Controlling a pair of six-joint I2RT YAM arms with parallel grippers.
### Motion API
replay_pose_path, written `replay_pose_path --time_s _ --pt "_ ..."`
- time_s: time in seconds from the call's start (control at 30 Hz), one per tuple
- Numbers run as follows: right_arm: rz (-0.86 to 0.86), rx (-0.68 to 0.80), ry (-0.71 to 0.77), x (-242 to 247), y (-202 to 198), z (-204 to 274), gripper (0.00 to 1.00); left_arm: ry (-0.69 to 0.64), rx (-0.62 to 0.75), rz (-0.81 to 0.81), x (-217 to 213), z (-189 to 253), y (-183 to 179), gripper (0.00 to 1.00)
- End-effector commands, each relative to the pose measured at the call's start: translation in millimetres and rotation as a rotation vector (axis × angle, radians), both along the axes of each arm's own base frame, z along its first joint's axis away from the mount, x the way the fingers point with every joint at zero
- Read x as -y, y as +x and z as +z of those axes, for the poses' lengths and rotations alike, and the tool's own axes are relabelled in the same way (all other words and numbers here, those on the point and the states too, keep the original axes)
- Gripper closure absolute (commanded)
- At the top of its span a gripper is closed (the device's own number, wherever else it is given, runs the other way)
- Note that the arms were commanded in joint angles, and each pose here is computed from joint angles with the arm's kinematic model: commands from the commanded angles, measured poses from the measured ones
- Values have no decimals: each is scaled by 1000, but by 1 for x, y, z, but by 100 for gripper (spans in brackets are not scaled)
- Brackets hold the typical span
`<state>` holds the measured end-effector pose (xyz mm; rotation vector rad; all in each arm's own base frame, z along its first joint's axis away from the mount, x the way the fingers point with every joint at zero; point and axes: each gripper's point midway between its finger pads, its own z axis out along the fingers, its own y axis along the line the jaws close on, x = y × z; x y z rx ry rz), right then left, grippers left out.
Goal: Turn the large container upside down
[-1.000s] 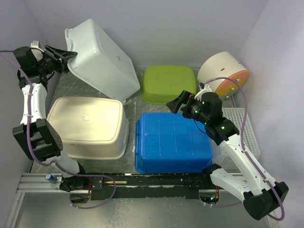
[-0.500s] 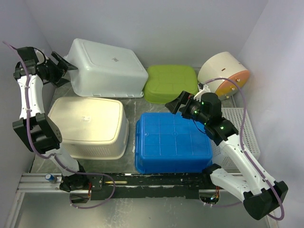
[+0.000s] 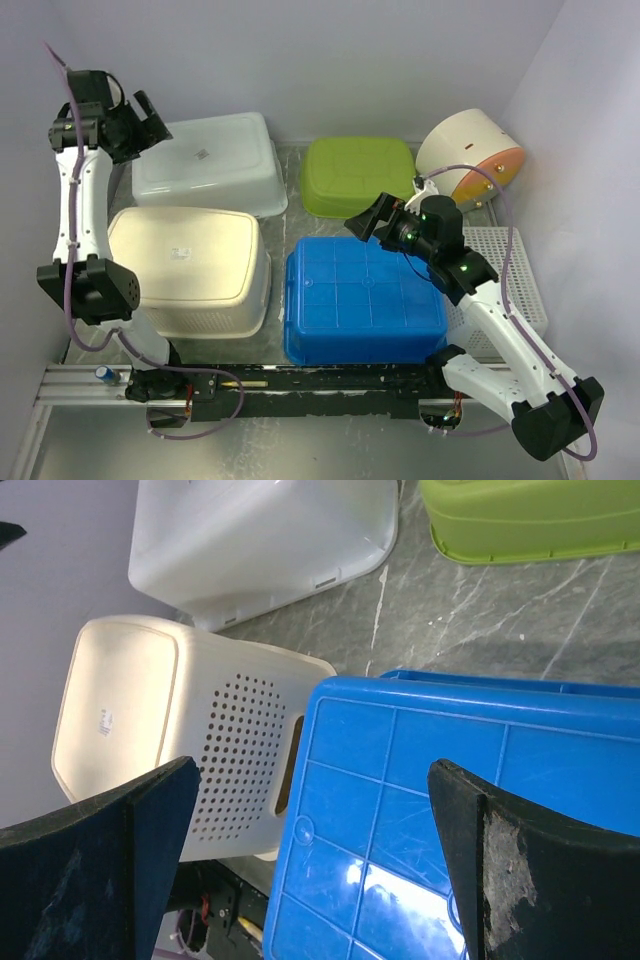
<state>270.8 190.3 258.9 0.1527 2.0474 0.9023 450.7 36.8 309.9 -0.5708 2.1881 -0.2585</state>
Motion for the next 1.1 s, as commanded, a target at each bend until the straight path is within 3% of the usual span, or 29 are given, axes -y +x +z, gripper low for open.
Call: replay_pose_path --time_s 0.0,0.2,0.37,0.53,0.73,0.87,1.07 --pt "4 17 11 -1 3 1 0 147 84 -19 23 43 -16 1" --pt "-30 16 -96 9 14 -1 0 239 186 -315 122 48 -46 1" --pt "-239 -8 -370 58 43 -4 0 264 208 -508 179 15 -101 1" --pt "-417 -31 -592 102 57 -5 0 257 251 -523 172 -7 -154 1" --pt "-462 -39 -661 112 66 -2 0 212 219 -565 166 -32 -191 1" --pt "-492 -14 -668 117 66 7 0 189 222 -512 162 -25 -192 1" --pt "-527 30 -642 124 61 16 0 198 332 -459 154 -9 -187 1"
